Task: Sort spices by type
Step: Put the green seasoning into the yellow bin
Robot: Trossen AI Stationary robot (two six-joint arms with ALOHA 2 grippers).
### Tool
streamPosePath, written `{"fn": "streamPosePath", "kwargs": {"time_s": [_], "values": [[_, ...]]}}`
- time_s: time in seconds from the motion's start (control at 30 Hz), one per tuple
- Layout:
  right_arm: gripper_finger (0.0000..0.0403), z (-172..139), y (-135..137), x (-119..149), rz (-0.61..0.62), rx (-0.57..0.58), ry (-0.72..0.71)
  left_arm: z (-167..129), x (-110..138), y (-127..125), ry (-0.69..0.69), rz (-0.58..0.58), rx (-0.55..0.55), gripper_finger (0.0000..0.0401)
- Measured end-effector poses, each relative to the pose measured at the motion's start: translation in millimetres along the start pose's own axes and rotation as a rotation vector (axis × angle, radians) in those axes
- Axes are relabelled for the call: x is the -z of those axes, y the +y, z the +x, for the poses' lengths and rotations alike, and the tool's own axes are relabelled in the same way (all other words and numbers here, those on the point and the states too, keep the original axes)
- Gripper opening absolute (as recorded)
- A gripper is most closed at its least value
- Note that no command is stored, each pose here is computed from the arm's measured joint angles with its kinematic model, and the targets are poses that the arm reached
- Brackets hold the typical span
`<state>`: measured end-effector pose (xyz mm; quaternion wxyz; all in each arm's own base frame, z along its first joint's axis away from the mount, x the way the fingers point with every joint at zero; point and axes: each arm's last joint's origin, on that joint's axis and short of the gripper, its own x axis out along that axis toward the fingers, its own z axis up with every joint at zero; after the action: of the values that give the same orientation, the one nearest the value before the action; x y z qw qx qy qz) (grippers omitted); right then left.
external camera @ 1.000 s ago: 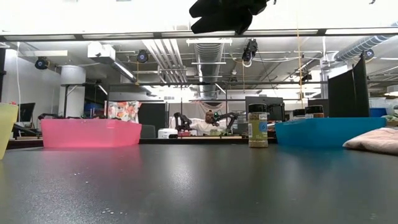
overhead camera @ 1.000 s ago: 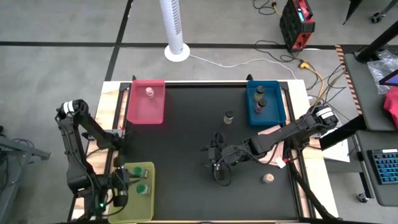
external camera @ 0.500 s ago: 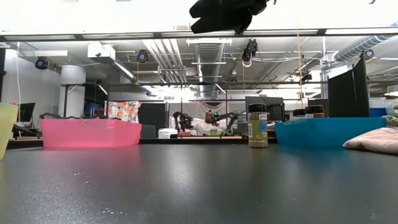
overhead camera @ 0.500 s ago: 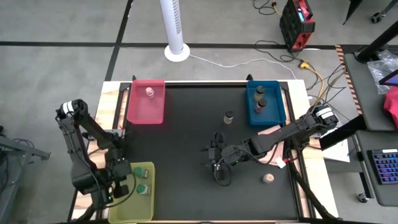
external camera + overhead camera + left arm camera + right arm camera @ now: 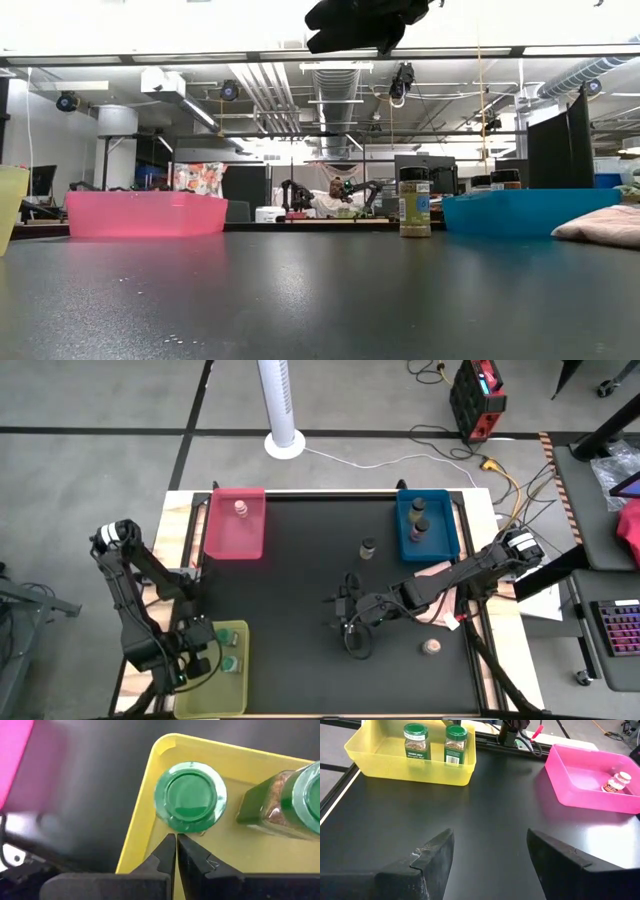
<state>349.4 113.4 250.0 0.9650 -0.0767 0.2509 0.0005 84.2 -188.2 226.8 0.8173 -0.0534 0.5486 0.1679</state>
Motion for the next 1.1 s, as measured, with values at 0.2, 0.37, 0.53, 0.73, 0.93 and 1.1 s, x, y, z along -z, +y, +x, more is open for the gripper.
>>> {"fn": "streamPosePath", "kwargs": {"time_s": [0.2, 0.37, 0.53, 0.73, 0.93, 1.1], "values": [[0.0236, 0, 0, 0, -0.002, 0.000, 0.002, 13, 2, 0, -0.025, 0.000, 0.005, 0.0000], [0.0246, 0, 0, 0, 0.000, 0.000, 0.004, 14, 2, -1, -0.028, -0.006, 0.015, 0.0000], [0.0254, 0, 0, 0, 0.001, 0.000, 0.004, 14, 1, -4, -0.032, -0.019, 0.048, 0.0000], [0.0250, 0, 0, 0, 0.000, 0.000, 0.004, 14, 0, -6, -0.054, -0.015, 0.067, 0.0000], [0.0238, 0, 0, 1, 0.004, 0.000, 0.009, 14, 0, -4, -0.052, 0.004, 0.043, 0.0000], [0.0237, 0, 0, 2, 0.012, 0.001, 0.021, 10, -1, 3, -0.033, 0.021, -0.023, 0.0000]]}}
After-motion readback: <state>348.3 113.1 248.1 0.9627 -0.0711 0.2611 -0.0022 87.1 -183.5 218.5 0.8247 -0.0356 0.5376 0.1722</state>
